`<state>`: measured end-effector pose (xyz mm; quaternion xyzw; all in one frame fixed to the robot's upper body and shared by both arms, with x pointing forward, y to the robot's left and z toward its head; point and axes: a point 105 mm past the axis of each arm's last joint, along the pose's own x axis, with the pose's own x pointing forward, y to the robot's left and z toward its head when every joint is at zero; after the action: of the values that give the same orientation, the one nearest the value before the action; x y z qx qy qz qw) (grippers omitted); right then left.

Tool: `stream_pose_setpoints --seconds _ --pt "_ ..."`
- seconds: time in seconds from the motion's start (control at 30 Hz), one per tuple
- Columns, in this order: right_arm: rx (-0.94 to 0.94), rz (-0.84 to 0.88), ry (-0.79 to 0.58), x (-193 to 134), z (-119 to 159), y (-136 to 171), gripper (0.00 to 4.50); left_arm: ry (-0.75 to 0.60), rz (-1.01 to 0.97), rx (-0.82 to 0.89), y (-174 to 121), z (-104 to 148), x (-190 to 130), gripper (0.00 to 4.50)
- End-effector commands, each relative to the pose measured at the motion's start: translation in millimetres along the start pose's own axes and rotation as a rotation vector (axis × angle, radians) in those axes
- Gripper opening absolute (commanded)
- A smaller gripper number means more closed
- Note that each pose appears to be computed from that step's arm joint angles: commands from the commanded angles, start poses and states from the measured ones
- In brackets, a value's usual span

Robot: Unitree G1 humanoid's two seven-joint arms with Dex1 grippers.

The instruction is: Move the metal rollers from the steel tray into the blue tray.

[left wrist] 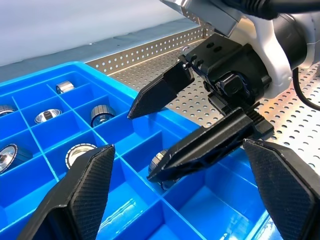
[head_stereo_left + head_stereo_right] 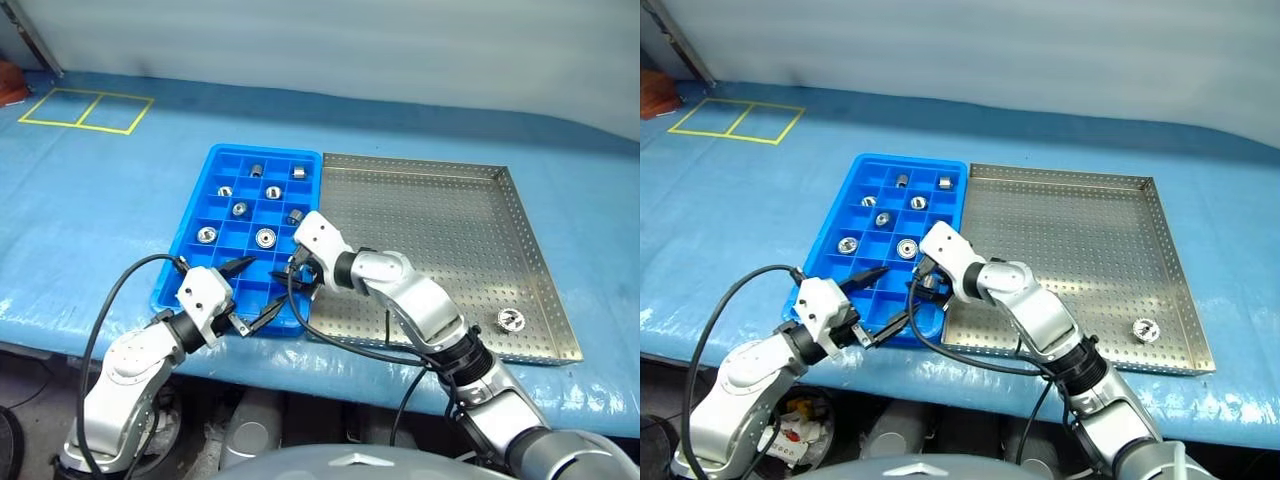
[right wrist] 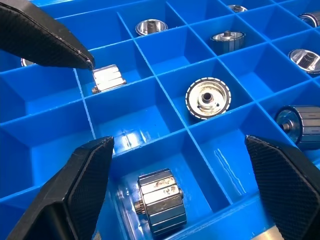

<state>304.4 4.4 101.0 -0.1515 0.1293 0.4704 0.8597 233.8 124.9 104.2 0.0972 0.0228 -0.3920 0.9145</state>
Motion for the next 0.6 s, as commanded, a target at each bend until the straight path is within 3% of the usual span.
stream_pose_setpoints --seconds 0.03,0.3,0.6 --pt "-0.011 -0.059 -0.128 -16.8 22.2 -8.8 4.47 -0.016 -0.053 0.027 -5.0 9.5 2.9 4.5" --pt "-0.022 -0.237 -0.2 -70.4 18.7 -25.8 4.47 -0.052 -0.146 0.063 -2.7 31.4 19.6 4.5" --pt "-0.001 -0.398 -0.131 -123.9 -5.1 -17.1 4.47 -0.058 -0.248 0.104 3.5 50.3 62.8 4.5"
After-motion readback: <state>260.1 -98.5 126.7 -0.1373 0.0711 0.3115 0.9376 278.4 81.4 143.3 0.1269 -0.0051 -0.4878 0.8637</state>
